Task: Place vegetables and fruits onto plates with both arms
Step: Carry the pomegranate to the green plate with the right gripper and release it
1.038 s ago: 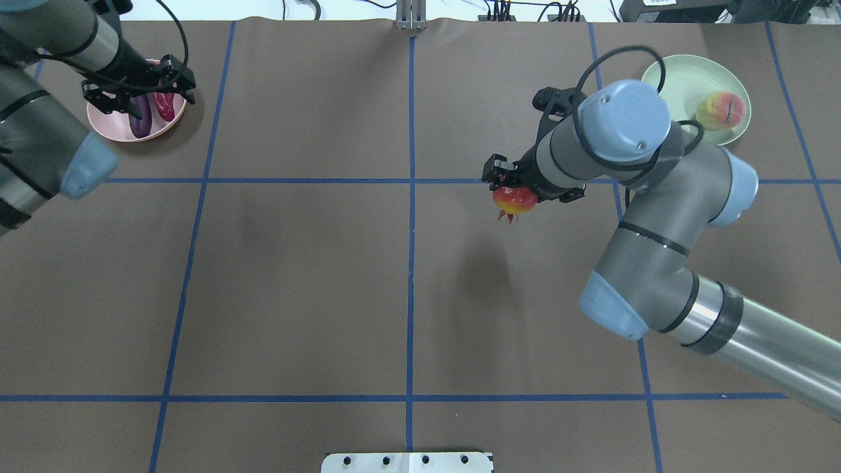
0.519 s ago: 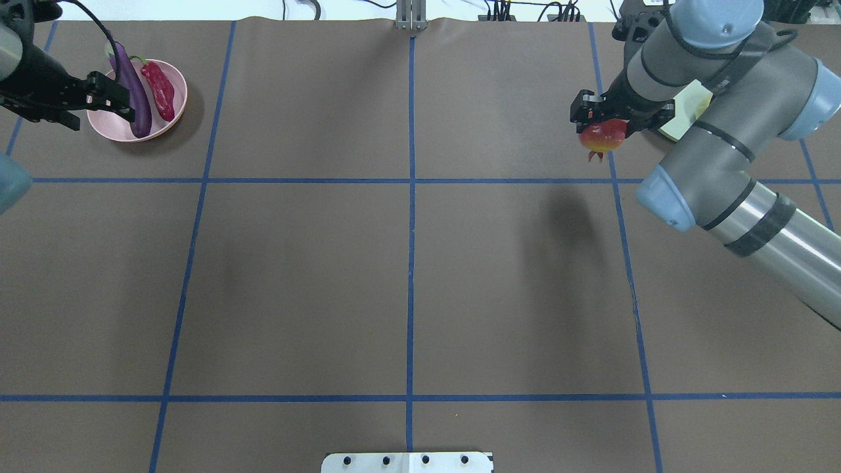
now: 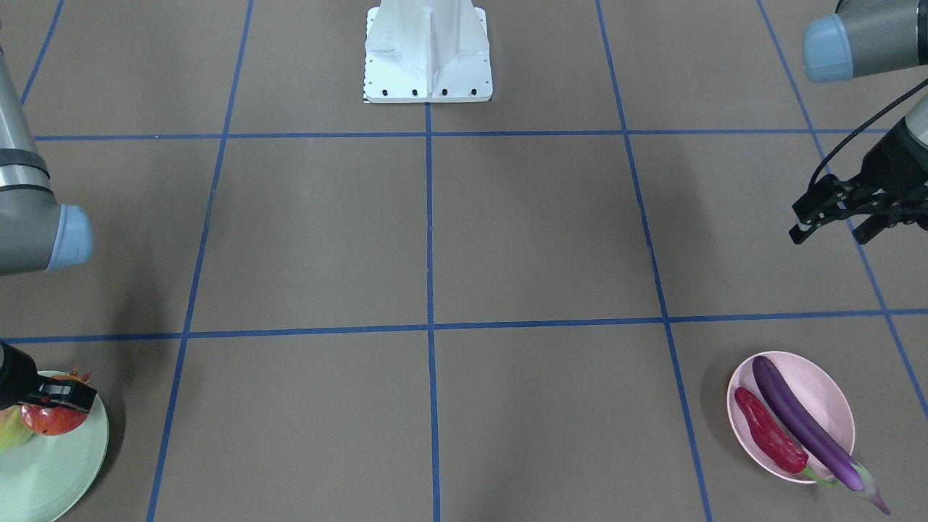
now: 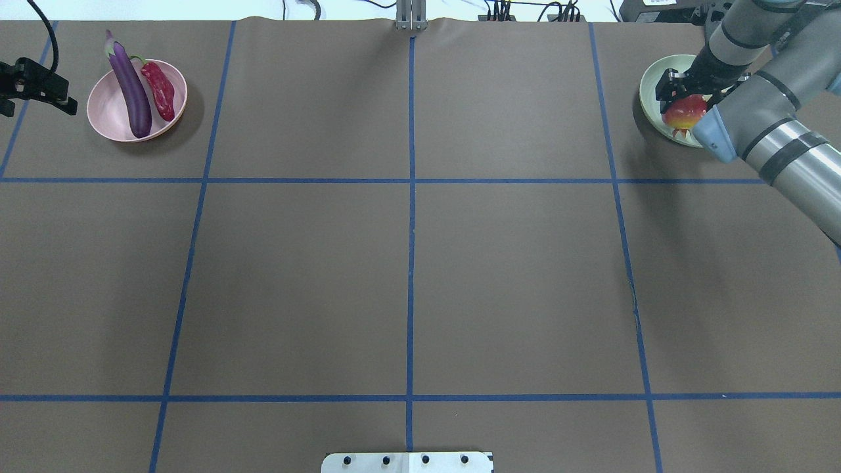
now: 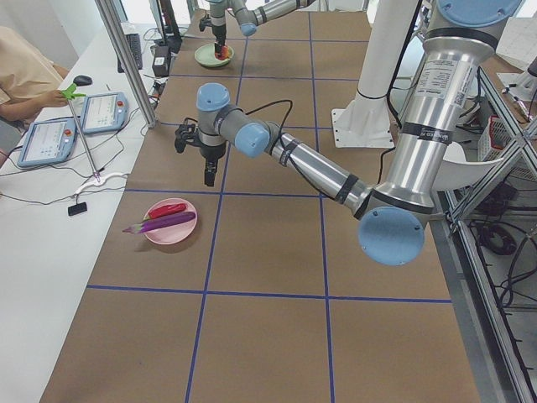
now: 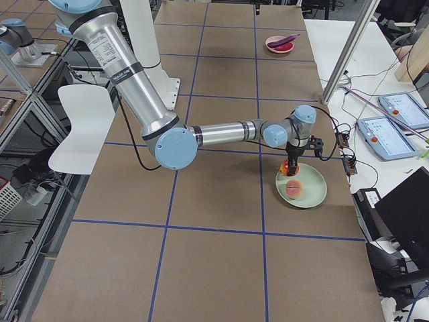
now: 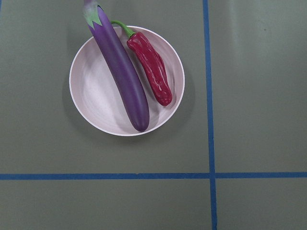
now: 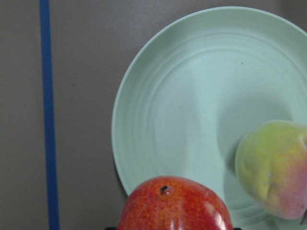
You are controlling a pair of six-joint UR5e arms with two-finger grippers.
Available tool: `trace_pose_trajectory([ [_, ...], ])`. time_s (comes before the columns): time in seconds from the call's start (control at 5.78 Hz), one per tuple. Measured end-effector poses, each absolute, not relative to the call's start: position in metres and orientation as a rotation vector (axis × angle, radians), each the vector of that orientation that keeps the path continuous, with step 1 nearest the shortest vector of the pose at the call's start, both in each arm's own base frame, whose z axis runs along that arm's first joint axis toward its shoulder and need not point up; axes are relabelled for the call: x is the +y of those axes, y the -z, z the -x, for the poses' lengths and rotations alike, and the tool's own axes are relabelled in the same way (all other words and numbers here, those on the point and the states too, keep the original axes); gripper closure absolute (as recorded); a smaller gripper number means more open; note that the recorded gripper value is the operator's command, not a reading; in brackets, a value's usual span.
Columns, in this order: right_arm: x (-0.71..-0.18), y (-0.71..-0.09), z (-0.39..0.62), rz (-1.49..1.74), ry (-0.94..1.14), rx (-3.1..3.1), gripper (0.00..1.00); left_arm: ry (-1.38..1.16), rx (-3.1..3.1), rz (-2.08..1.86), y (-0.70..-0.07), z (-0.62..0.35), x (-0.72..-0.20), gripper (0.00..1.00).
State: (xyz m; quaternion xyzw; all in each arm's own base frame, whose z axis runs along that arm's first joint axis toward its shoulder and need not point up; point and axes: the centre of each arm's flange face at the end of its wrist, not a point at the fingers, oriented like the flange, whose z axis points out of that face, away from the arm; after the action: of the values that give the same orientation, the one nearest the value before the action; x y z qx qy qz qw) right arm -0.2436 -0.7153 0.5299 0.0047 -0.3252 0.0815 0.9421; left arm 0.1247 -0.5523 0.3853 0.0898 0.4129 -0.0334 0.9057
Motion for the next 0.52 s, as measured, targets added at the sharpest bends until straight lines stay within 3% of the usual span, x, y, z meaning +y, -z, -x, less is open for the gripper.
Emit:
trace_pose_trajectory([
  [0.52, -0.733, -0.543, 0.179, -0.062, -0.143, -0.671, 0.00, 0.037, 0.839, -0.203, -0.393, -0.113, -0.544, 0.00],
])
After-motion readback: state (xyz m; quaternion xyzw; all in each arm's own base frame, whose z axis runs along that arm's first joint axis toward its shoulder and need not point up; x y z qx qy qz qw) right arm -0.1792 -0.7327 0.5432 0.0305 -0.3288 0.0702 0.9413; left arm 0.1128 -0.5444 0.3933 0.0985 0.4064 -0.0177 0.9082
